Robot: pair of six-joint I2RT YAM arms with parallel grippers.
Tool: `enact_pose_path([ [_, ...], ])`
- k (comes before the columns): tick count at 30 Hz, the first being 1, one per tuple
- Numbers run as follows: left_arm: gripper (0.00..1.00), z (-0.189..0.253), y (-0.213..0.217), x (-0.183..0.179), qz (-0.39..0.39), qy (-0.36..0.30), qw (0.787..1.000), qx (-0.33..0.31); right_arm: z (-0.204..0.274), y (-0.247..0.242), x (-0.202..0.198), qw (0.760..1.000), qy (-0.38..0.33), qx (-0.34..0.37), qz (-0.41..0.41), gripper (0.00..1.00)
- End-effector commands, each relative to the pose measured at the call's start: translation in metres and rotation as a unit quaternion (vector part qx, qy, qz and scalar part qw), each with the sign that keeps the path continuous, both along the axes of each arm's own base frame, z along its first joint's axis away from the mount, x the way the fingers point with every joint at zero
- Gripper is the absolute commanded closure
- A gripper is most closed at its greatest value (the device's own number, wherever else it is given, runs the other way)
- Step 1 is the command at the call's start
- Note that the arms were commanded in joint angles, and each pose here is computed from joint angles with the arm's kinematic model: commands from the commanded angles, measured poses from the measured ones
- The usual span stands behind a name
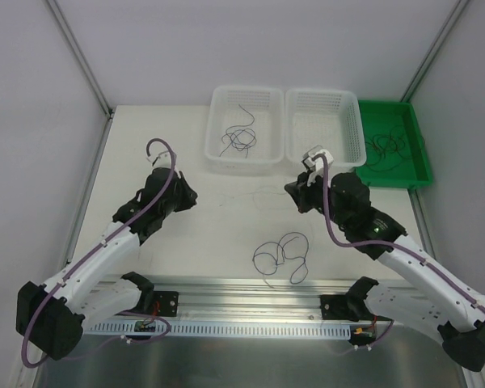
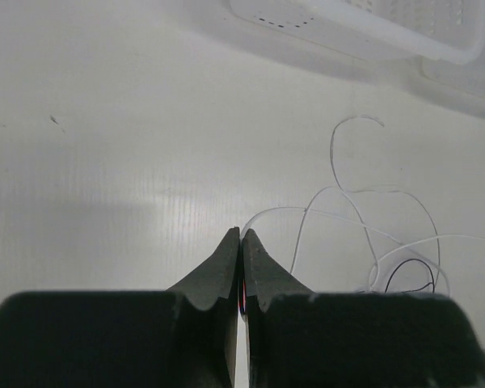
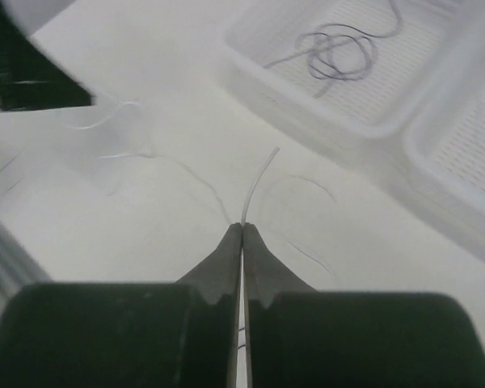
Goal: Untangle the cables
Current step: Untie the cable at the center of the board.
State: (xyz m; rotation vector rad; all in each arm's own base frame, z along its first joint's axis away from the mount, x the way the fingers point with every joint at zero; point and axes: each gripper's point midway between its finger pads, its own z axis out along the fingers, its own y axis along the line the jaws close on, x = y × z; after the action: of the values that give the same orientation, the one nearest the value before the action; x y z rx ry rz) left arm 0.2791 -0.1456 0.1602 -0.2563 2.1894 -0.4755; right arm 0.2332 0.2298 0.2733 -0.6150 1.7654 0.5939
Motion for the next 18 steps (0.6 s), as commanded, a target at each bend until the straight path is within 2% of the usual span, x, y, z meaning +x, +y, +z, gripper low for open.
enact_pose_path([
  [1,1.00,0.018,0.028,0.001,0.039,-0.037,0.998,0.030,-0.028,-0.062,0.027,0.983,0.041,-0.025,-0.178,0.99],
  [5,1.00,0.029,0.048,-0.004,0.064,-0.061,0.995,0.050,-0.040,-0.117,0.041,0.954,0.085,0.013,-0.288,0.99],
  [7,1.00,0.042,0.048,-0.007,0.054,-0.081,0.994,0.048,-0.050,-0.123,0.041,0.949,0.113,0.002,-0.294,0.99],
  [8,1.00,0.046,0.041,-0.009,0.031,-0.085,0.995,0.037,-0.042,-0.123,0.045,0.950,0.116,-0.006,-0.289,0.83],
  [9,1.00,0.050,0.035,-0.011,0.007,-0.090,0.995,0.039,-0.059,-0.118,0.044,0.948,0.154,-0.040,-0.275,0.71],
  [11,1.00,0.063,0.016,-0.015,-0.048,-0.097,0.994,0.018,-0.055,-0.088,0.038,0.962,0.178,-0.029,-0.204,0.55],
  [14,1.00,0.076,0.001,-0.019,-0.097,-0.107,0.990,0.005,-0.040,-0.042,0.023,0.985,0.149,-0.010,-0.090,0.47],
  [18,1.00,0.092,-0.028,-0.035,-0.185,-0.110,0.976,-0.036,-0.010,0.009,0.001,0.992,0.117,0.023,0.045,0.46],
])
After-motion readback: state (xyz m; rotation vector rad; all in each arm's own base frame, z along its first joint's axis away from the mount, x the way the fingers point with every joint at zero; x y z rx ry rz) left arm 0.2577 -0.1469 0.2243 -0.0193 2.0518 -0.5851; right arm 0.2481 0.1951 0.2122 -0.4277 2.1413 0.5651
